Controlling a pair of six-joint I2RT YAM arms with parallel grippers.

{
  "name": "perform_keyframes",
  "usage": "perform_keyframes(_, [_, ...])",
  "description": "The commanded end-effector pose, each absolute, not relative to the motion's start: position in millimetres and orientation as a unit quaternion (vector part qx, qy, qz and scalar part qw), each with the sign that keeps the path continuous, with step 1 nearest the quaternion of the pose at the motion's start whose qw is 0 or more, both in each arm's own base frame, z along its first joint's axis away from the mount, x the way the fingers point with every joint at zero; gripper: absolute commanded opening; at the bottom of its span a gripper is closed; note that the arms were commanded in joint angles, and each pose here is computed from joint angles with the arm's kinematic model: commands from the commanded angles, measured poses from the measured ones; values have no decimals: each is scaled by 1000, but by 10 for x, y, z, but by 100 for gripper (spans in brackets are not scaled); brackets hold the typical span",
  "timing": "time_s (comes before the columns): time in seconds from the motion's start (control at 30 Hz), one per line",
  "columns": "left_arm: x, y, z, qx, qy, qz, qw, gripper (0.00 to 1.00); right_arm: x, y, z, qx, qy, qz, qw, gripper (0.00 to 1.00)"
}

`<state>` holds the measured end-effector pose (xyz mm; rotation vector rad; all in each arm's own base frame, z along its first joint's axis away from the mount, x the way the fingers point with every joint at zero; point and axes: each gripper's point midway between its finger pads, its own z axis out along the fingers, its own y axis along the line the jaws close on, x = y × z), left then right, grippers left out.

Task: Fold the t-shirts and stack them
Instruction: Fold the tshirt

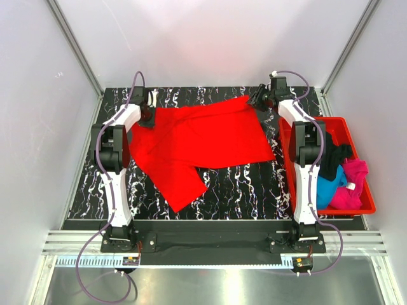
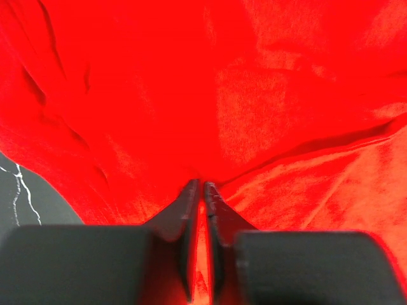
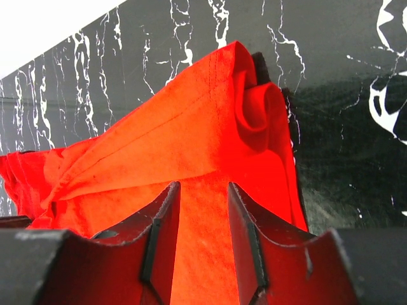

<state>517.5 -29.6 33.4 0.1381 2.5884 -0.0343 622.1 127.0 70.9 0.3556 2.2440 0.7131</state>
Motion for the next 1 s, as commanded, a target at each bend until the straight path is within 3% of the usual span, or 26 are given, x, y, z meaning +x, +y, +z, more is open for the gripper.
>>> perform_keyframes(0.0, [5199, -287, 592, 57, 953, -16, 297, 23, 6272, 1236, 1315, 124, 851, 281, 426, 43])
perform_keyframes(0.23, [5093, -235, 789, 41, 953, -63, 295, 39, 6243, 1202, 1326, 117, 854, 267, 431, 43])
perform_keyframes(0.8, [5146, -315, 481, 46, 956, -114, 265, 38, 6223, 1211, 1211, 123, 854, 273, 424, 43])
perform_keyframes(0.97, [5151, -330, 514, 36, 955, -117, 269, 31, 6152, 1231, 1179, 127, 858, 277, 414, 42])
